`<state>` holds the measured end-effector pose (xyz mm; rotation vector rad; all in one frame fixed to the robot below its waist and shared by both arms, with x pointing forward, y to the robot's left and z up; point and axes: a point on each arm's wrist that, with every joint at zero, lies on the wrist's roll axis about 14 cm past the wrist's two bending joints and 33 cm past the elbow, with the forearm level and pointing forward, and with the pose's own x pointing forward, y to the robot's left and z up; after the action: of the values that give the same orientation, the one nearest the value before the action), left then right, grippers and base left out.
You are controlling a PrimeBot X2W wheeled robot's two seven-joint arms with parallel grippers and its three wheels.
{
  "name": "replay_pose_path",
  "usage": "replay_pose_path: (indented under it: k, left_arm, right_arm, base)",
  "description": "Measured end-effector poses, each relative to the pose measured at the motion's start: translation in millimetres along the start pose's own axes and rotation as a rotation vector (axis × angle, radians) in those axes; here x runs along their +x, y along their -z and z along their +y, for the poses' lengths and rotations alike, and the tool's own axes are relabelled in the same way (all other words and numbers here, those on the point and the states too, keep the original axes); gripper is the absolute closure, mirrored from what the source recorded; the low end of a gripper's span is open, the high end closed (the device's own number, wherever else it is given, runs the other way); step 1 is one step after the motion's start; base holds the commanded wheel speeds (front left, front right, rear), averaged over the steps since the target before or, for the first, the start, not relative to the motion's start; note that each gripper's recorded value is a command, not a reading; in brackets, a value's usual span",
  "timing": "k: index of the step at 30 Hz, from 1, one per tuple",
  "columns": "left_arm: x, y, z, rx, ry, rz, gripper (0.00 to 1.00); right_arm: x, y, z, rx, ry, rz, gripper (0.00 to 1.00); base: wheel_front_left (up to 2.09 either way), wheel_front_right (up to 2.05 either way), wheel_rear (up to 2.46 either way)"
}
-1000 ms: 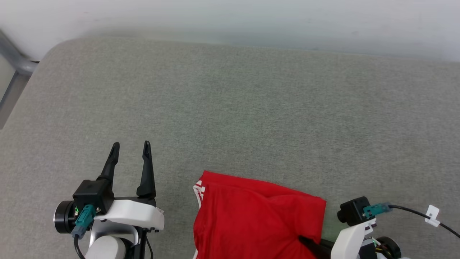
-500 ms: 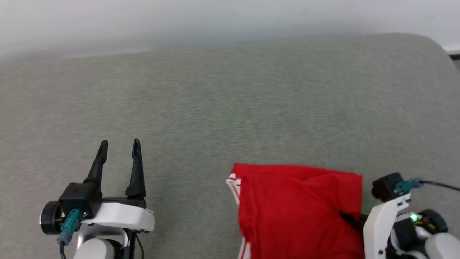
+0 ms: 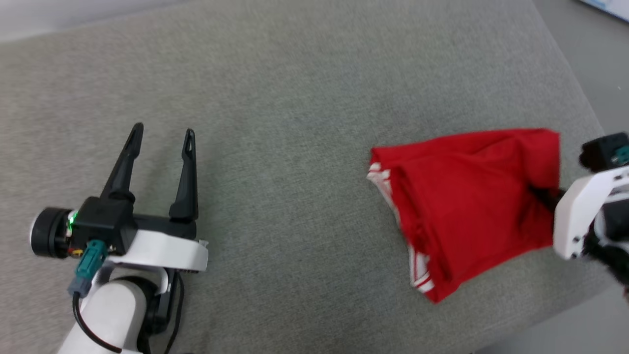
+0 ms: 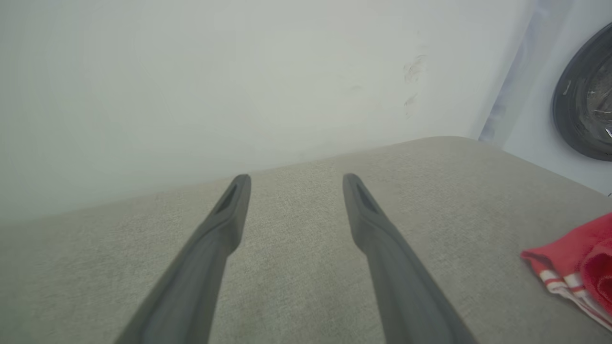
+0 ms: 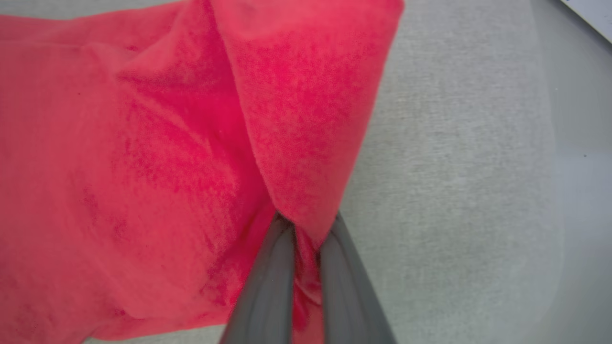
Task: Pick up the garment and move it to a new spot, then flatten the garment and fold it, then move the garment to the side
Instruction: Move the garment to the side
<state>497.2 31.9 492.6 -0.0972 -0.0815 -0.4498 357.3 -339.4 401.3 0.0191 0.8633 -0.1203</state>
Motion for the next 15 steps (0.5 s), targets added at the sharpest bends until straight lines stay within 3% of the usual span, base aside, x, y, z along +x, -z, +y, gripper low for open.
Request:
replay_pose_path:
  k: [9, 15]
  left_arm:
    - [37.2, 32.1, -19.1, -0.034, 0.106, 0.02, 0.0]
    - [50.3, 50.0, -15.5, -0.033, 0.129, 0.03, 0.0]
  right_arm:
    - [15.3, -35.2, -76.5, 0.017, 0.206, -0.012, 1.0]
    - [24.1, -52.2, -120.8, 0.013, 0.334, -0.015, 1.0]
  base:
    - [0.0, 0.0, 0.0]
    - [0.0, 0.0, 0.0]
